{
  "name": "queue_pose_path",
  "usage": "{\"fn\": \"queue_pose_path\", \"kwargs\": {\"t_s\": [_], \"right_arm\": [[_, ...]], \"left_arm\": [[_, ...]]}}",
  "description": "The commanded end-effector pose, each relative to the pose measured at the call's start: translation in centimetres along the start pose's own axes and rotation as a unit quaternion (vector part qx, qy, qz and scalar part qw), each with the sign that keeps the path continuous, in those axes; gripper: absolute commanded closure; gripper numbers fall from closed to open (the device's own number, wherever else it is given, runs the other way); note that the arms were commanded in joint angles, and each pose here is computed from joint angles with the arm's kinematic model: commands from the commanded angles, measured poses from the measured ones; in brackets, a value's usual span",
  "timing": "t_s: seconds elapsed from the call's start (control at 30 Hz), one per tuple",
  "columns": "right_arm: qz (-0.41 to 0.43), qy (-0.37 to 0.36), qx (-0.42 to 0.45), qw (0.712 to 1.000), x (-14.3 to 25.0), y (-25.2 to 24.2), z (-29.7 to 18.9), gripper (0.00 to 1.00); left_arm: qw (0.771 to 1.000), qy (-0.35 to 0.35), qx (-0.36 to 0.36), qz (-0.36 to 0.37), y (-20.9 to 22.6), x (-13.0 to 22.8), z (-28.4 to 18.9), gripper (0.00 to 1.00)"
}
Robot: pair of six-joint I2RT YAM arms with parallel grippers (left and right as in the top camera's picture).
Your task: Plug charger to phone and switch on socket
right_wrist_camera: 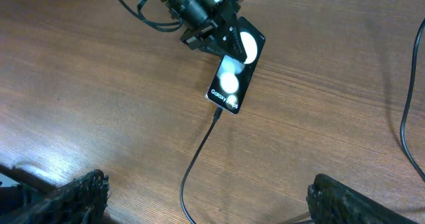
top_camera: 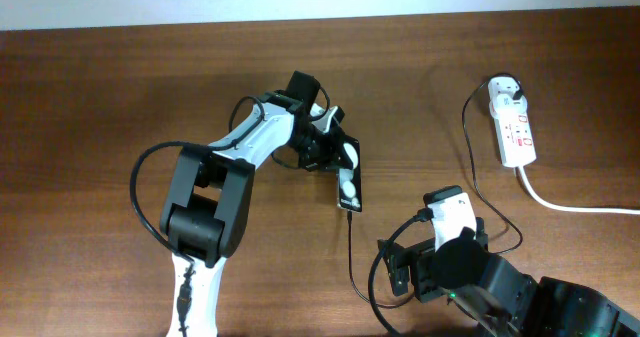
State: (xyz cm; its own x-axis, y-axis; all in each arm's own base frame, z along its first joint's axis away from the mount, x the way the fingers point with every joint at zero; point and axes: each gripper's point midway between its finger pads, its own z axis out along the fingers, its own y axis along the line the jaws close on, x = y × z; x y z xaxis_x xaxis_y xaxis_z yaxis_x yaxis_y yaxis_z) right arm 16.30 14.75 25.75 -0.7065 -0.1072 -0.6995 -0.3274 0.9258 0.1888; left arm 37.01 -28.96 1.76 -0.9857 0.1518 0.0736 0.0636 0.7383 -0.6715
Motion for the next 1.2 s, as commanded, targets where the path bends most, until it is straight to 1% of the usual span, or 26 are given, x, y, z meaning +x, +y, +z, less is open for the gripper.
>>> {"fn": "queue_pose_path", "kwargs": {"t_s": [0.0,0.2,0.27,0.37,0.5,0.53,0.67,0.73,0.8,0.9,0.93,0.97,1.03,1.13,1.17], "right_arm": [[0.007,-0.009,0.003,1.000,-0.4,-0.2,-0.3,0.01],[0.007,-0.009,0.003,1.000,-0.4,-0.2,-0.3,0.01],[0.007,-0.009,0.003,1.000,-0.4,-0.2,-0.3,0.01],[0.007,-0.009,0.003,1.000,-0.4,-0.2,-0.3,0.01],[0.007,-0.009,0.003,1.000,-0.4,-0.2,-0.3,0.02],[0.007,-0.009,0.003,1.000,-0.4,-0.2,-0.3,0.01],[0.007,-0.009,0.003,1.000,-0.4,-0.2,-0.3,0.01],[0.007,-0.009,0.003,1.000,-0.4,-0.2,-0.3,0.01],[0.007,-0.009,0.003,1.000,-0.4,-0.2,-0.3,0.01],[0.007,-0.009,0.003,1.000,-0.4,-0.2,-0.3,0.01],[0.007,-0.009,0.003,1.000,-0.4,-0.2,-0.3,0.01],[0.007,-0.009,0.003,1.000,-0.4,-0.2,-0.3,0.01],[0.007,-0.009,0.003,1.000,-0.4,-0.2,-0.3,0.01],[0.007,-0.009,0.003,1.000,-0.4,-0.2,-0.3,0.01],[0.007,-0.009,0.003,1.000,-0.4,-0.2,-0.3,0.01]], "left_arm": [[0.998,0.020,-0.057,-0.022,4.1,0.8,2.4,0.98],[0.997,0.016,-0.071,-0.021,4.6,0.6,2.4,0.93],[0.997,0.016,-0.071,-0.021,4.6,0.6,2.4,0.85],[0.997,0.017,-0.072,-0.023,4.6,0.7,2.4,0.81],[0.997,0.018,-0.072,-0.024,4.6,0.8,2.4,0.71],[0.997,0.018,-0.072,-0.024,4.6,0.8,2.4,0.66],[0.997,0.019,-0.073,-0.025,4.6,0.8,2.4,0.57],[0.995,0.015,-0.095,-0.026,5.4,0.7,2.2,0.46],[0.992,0.011,-0.124,-0.028,6.4,0.8,2.0,0.31],[0.991,0.009,-0.134,-0.028,6.7,0.7,1.9,0.18],[0.989,0.006,-0.144,-0.028,7.1,0.6,1.8,0.06],[0.988,0.004,-0.150,-0.027,7.3,0.6,1.8,0.01],[0.987,0.000,-0.160,-0.027,7.6,0.4,1.7,0.01],[0.980,-0.007,-0.198,-0.028,8.9,0.3,1.2,0.01],[0.969,-0.021,-0.245,-0.026,10.4,-0.1,0.4,0.01]]}}
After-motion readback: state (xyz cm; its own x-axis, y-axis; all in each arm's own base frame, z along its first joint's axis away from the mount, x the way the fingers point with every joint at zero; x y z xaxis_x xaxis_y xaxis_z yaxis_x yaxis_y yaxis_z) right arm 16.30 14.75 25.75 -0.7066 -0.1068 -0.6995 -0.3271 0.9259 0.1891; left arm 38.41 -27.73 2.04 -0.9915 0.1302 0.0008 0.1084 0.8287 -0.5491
